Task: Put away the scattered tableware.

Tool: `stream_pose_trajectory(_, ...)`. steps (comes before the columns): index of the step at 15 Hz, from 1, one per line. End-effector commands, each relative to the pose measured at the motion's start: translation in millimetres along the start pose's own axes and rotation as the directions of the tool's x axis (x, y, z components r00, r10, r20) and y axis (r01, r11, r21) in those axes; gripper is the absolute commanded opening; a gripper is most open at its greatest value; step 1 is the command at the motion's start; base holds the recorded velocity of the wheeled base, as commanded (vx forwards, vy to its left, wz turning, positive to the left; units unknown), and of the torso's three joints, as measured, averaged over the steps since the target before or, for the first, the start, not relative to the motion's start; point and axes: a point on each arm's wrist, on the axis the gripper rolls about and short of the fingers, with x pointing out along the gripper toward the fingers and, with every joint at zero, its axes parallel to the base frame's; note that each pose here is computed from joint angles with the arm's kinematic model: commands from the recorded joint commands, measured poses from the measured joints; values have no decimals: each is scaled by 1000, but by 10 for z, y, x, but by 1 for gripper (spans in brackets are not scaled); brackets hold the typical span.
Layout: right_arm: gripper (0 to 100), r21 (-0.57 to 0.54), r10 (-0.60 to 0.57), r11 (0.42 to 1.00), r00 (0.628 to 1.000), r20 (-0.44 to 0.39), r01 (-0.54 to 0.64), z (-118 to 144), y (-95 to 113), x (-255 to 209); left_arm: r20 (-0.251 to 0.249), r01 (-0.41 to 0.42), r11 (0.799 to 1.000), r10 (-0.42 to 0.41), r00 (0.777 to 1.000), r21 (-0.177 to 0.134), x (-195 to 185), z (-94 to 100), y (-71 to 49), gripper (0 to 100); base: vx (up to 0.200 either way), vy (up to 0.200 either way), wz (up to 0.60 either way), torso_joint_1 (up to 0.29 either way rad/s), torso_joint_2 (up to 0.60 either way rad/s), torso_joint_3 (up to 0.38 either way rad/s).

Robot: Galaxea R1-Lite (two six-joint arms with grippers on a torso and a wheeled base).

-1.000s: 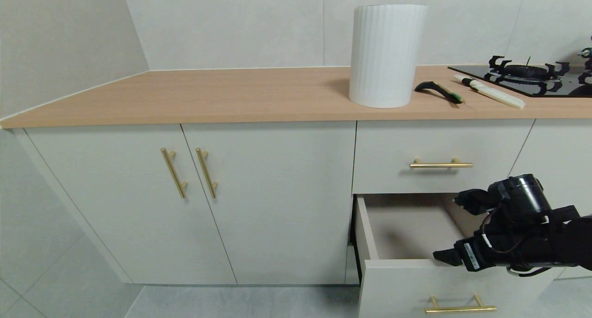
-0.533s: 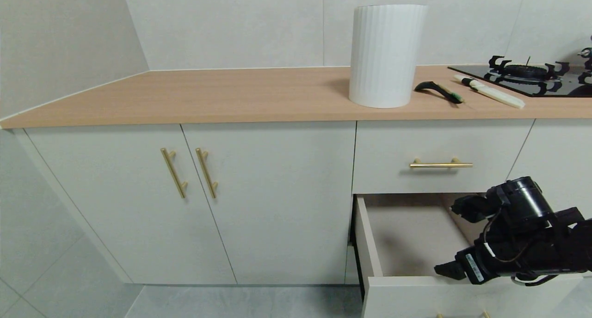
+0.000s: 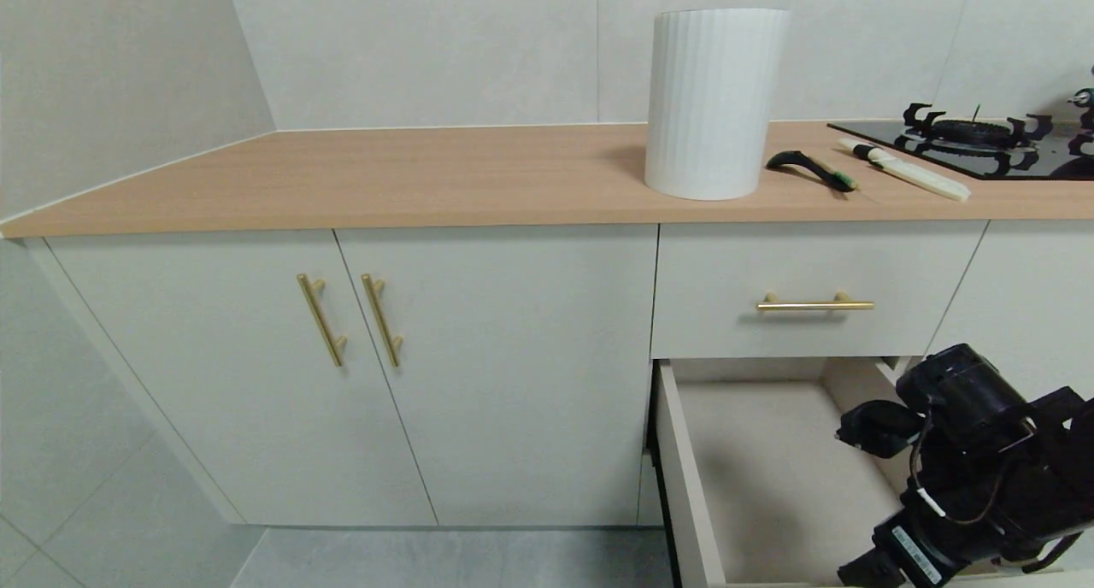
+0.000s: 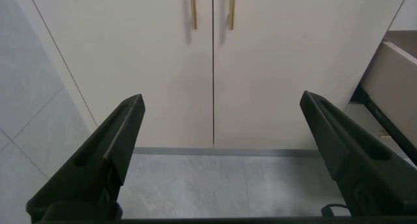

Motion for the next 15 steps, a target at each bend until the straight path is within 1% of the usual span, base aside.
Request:
stream_pose_trajectory(1,100,-46,13,999,1000,-26,-15,-45,69,-63,-1,-1,1000,1,1000,-1,1,1,0,100,0,0,0,0,0,0)
stream_pose_trajectory(4,100,-112,32,993,994,-102,-44,-148,163,-111,-1,-1,1000,1,1000,-1,1,1,0,100,0,0,0,0,0,0)
stream_pose_trajectory(5,100,-125,33,991,992,-120,-49,-168,177,-117,-1,-1,1000,1,1000,0,1,1,0,100,0,0,0,0,0,0)
stream_pose_trajectory(6,100,-123,32,991,992,-120,-47,-162,176,-123,-1,-1,1000,1,1000,-1,1,1,0,100,0,0,0,0,0,0)
stream_pose_trajectory(7,100,-121,29,992,995,-101,-41,-127,170,-135,-1,-1,1000,1,1000,0,1,1,0,100,0,0,0,0,0,0)
stream_pose_trajectory(8,100,-102,22,994,998,-61,-28,-50,144,-191,-1,-1,1000,1,1000,0,1,1,0,100,0,0,0,0,0,0)
stream_pose_trajectory(11,100,91,2,996,998,64,-7,198,8,-366,-1,-1,1000,1,1000,-1,1,1,0,100,0,0,0,0,0,0)
stream_pose_trajectory(13,100,203,-20,979,983,181,-18,338,-39,-433,-1,-1,1000,1,1000,-1,1,1,0,100,0,0,0,0,0,0)
stream_pose_trajectory(14,100,227,-31,974,974,223,-21,367,-48,-445,-1,-1,1000,1,1000,-1,1,1,0,100,0,0,0,0,0,0)
stream_pose_trajectory(15,100,232,-35,973,971,235,-21,378,-53,-448,-1,-1,1000,1,1000,0,1,1,0,100,0,0,0,0,0,0)
